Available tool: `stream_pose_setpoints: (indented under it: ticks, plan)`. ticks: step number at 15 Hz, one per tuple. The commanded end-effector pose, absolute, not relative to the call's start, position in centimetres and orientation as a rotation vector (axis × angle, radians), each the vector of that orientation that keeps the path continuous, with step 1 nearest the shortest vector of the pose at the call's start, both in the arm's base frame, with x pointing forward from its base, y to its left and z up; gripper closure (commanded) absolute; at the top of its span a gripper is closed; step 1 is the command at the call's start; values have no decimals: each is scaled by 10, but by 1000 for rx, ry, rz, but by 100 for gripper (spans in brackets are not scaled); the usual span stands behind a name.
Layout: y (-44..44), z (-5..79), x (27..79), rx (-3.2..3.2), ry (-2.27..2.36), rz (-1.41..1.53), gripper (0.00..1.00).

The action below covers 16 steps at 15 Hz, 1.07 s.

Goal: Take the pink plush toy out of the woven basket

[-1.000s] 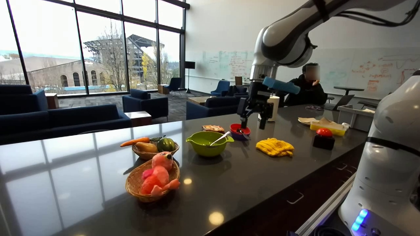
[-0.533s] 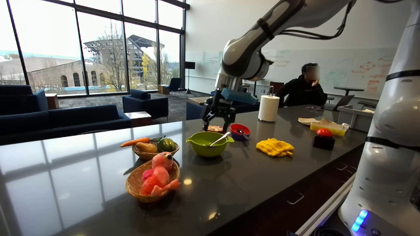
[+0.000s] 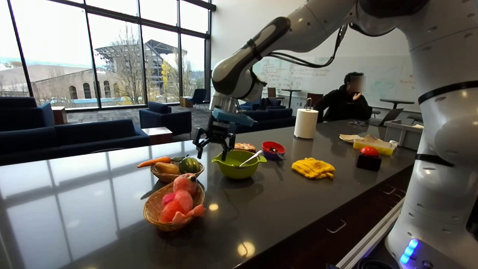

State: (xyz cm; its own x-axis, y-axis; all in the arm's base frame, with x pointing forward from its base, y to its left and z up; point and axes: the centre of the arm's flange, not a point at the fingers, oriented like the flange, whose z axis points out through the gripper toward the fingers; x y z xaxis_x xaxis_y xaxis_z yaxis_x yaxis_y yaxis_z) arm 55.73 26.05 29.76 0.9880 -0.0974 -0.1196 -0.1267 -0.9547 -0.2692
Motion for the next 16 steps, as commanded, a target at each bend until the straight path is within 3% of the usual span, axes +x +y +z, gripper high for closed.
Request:
stream_pose_setpoints:
  ticks: [1,16]
  plan:
    - [295,304,568,-2799,177,261,0]
    - [402,259,517,-2832,-199,203,0]
